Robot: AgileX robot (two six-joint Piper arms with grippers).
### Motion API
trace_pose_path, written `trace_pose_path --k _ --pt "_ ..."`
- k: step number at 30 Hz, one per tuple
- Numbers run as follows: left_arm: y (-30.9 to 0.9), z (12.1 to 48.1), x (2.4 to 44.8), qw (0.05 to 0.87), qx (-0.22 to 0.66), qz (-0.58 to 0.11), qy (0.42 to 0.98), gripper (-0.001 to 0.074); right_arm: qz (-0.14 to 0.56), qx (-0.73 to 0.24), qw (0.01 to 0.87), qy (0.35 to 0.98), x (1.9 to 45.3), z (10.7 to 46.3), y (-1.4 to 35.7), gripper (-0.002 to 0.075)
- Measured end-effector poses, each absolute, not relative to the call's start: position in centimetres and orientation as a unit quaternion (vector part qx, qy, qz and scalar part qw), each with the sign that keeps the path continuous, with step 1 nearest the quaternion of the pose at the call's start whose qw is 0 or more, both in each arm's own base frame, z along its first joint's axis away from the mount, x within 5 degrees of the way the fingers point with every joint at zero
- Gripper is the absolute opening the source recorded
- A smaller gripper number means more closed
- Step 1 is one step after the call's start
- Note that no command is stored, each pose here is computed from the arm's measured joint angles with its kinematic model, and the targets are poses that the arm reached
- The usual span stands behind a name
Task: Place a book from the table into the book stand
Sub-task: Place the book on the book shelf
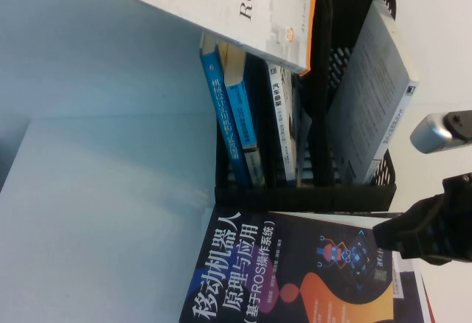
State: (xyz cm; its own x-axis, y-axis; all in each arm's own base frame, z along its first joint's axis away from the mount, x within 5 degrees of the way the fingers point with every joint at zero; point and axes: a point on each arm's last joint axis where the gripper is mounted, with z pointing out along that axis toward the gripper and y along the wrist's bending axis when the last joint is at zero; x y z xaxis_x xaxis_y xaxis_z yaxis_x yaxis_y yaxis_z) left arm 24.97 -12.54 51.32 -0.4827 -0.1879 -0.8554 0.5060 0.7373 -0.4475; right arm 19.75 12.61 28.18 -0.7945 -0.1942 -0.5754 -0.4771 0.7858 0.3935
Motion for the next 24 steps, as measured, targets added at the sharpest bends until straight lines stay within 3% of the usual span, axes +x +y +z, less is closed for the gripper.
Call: trace_pose_path --k 5,10,18,24 --pt "-15.6 50.3 29.1 0.488 0.099 -0.297 0.815 0.01 0.267 -0.195 0.248 0.911 19.5 28.0 12.6 -0.0003" --pt "-18.4 48.9 32.0 0.466 0.105 -0.287 0.83 0.0099 0.256 -0.206 0.242 0.913 19.4 27.9 12.4 -0.0003" --pt "-18.4 47.1 34.2 0.452 0.071 -0.22 0.862 0.0099 0.241 -0.214 0.233 0.917 19.2 27.7 12.2 -0.0003" --pt "-19.5 47.6 33.3 0.463 0.066 -0.197 0.862 0.0099 0.233 -0.216 0.233 0.919 19.3 27.6 12.1 -0.0003"
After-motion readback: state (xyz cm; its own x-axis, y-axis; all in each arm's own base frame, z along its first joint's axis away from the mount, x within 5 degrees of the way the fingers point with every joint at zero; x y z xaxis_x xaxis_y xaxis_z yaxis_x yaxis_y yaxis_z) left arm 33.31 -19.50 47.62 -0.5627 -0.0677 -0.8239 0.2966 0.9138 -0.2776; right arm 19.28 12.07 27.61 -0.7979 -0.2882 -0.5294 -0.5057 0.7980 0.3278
